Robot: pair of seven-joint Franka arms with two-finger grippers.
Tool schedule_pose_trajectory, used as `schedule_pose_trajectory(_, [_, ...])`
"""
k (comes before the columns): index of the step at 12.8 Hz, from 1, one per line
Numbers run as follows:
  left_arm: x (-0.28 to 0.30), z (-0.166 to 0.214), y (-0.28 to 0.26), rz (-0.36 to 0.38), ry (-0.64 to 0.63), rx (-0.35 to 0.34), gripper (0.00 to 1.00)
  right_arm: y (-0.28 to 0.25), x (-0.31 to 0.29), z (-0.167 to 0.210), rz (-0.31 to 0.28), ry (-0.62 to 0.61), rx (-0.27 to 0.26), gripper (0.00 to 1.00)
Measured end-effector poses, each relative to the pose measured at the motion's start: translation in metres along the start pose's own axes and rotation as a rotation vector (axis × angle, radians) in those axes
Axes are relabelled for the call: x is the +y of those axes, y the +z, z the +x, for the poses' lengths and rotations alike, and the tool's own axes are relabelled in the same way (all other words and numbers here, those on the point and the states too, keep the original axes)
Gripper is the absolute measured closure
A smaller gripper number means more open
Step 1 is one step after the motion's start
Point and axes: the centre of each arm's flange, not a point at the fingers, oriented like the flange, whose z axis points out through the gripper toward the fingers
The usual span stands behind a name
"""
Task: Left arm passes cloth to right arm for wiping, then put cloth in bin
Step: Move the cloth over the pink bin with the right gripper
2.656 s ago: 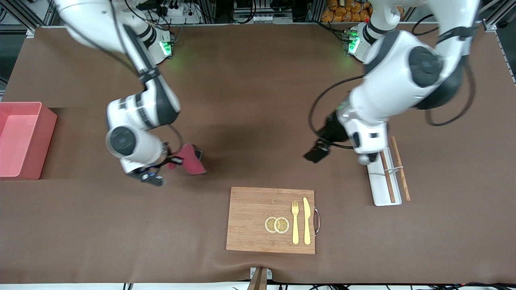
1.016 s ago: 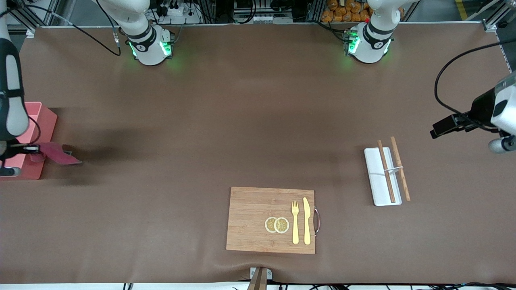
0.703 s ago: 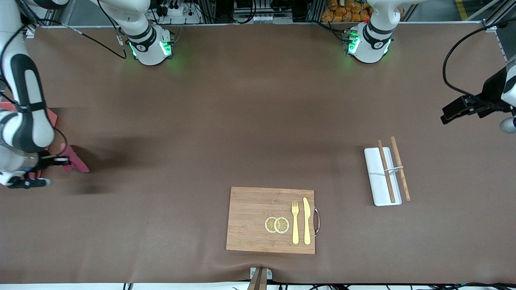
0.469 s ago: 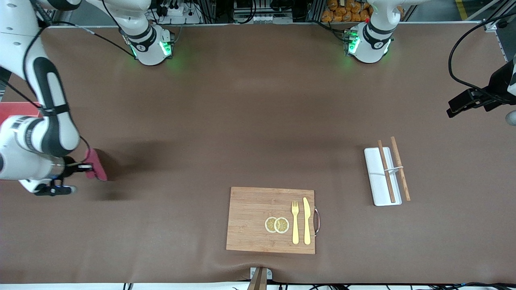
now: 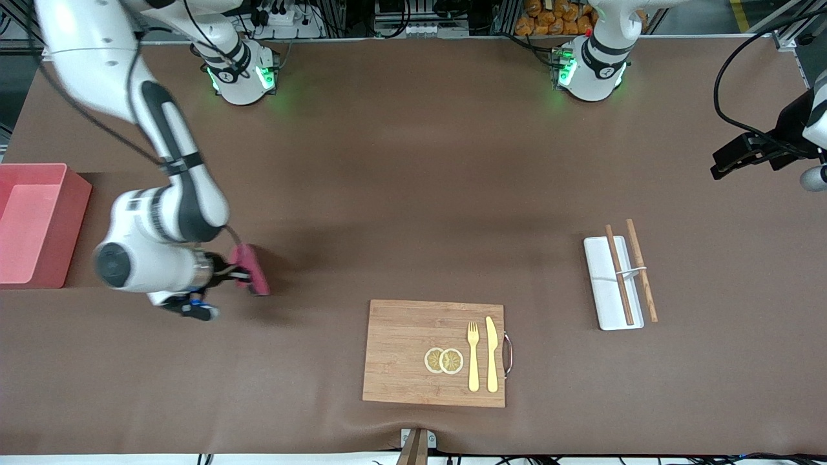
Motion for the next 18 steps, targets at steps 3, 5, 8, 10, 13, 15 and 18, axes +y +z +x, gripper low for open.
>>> schedule_pose_trajectory(3, [0.005, -0.001, 0.003, 0.001, 0.008, -0.006, 0.00, -0.032, -0.076, -0.053, 0.002, 0.044, 0.020, 0.98])
schedule_pose_trajectory(5, [0.000, 0.000, 0.003, 0.002, 0.000, -0.007, 0.00, -0.092, -0.067, -0.072, 0.000, 0.028, 0.007, 0.98])
schedule_pose_trajectory(8, [-0.003, 0.000, 0.002, 0.002, -0.005, -0.005, 0.00, -0.189, 0.003, -0.082, -0.026, -0.064, -0.006, 0.98])
schedule_pose_trajectory(10, [-0.002, -0.001, 0.002, 0.001, -0.003, -0.004, 0.00, -0.234, 0.082, -0.065, -0.030, -0.134, -0.029, 0.98])
schedule_pose_trajectory(13, [0.007, -0.004, 0.002, 0.003, 0.013, -0.013, 0.00, -0.279, 0.215, -0.037, -0.065, -0.246, -0.044, 0.98])
schedule_pose_trajectory(15, [0.008, -0.005, 0.001, 0.004, 0.016, -0.014, 0.00, -0.292, 0.298, -0.027, -0.098, -0.331, -0.040, 0.98])
schedule_pose_trajectory(18, [0.006, -0.005, 0.001, 0.004, 0.012, -0.014, 0.00, -0.302, 0.426, -0.012, -0.149, -0.434, 0.012, 0.98])
